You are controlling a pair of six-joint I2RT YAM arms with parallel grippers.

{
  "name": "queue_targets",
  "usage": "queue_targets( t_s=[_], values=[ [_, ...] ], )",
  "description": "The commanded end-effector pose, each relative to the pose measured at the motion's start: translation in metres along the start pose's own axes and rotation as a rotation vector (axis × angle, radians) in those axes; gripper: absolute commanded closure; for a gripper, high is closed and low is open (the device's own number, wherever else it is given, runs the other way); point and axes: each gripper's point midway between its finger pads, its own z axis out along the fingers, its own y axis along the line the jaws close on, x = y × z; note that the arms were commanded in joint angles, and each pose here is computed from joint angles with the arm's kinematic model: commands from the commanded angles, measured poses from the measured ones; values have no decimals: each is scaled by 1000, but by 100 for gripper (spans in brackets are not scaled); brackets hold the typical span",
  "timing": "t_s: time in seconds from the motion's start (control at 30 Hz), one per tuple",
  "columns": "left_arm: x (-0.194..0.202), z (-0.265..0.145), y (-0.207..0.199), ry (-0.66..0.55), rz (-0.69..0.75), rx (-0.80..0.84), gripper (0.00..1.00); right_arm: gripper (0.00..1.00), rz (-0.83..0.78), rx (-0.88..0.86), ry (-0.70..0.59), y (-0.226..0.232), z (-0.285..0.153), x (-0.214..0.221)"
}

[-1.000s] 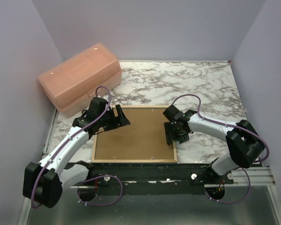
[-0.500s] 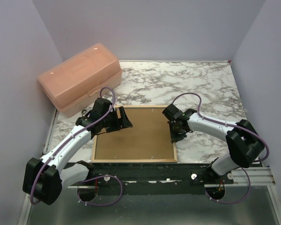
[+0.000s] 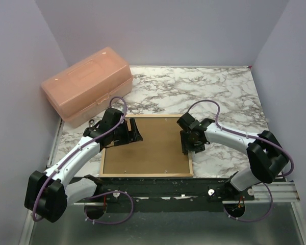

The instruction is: Put the photo into the frame

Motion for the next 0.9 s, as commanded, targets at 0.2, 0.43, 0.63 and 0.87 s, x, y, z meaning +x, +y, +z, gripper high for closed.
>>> queue_targets(
  t_s=[0.2,0.43,0.63,0.87],
  values=[
    [-3,6,-6,11,48,-23,21,46,54,-40,-71,4,2,-28],
    [3,14,-11,34,59,-25,21,80,109,-55,-72,-9,19,-46],
    [6,13,-14,41,76,-41,21,91,146,-13,-102,-30,23,-66],
    [7,9,-15,32,89,-52,21,91,189,14,-155,-52,23,-108]
  ],
)
